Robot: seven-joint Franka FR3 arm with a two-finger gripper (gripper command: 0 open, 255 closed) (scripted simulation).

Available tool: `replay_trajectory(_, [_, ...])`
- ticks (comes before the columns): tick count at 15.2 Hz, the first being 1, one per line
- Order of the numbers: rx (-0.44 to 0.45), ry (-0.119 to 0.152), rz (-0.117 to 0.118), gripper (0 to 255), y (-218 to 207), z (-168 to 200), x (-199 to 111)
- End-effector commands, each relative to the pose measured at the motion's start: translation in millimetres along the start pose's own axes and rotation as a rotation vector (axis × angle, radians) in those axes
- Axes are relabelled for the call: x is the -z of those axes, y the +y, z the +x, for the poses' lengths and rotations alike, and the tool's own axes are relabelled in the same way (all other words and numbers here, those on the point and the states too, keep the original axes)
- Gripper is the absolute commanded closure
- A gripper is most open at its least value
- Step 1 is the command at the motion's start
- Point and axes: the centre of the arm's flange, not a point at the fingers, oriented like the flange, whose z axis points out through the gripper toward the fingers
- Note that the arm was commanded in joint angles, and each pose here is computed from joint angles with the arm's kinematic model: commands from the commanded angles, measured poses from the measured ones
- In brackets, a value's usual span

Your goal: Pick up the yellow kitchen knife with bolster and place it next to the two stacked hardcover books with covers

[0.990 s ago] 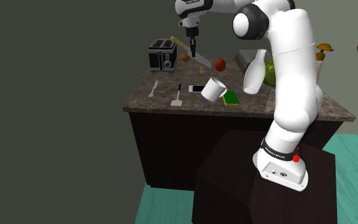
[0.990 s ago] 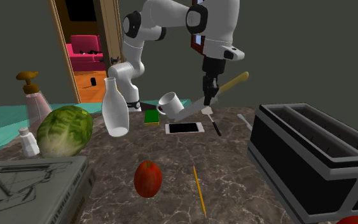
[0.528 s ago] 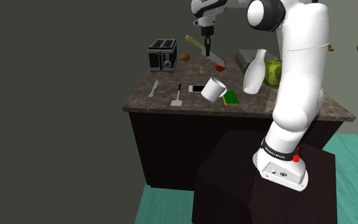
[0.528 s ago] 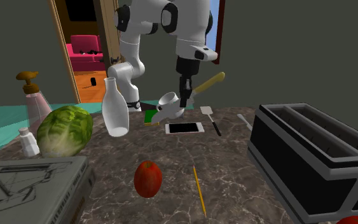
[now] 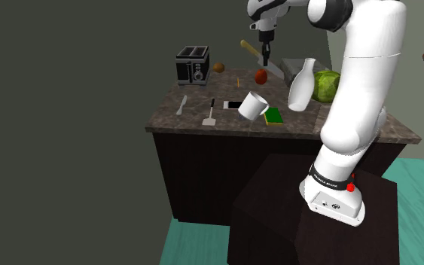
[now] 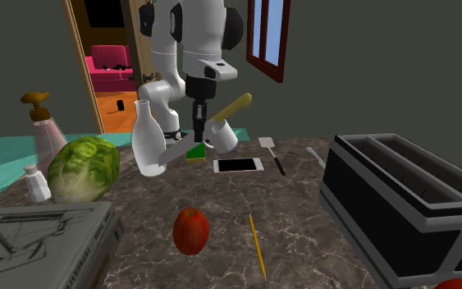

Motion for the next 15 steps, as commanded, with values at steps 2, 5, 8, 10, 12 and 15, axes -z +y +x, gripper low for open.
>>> replay_trajectory(2, [0.001, 0.0, 0.0, 255, 4, -38, -7])
replay_trajectory(5, [0.001, 0.0, 0.0, 255, 10, -77, -10])
replay_trajectory(8, [0.001, 0.0, 0.0, 255, 15, -116, -14])
replay_trajectory(10, [0.001, 0.0, 0.0, 255, 19, -142, -17])
replay_trajectory(12, [0.001, 0.0, 0.0, 255, 22, -168, -19])
replay_trajectory(15, [0.001, 0.0, 0.0, 255, 28, -207, -23])
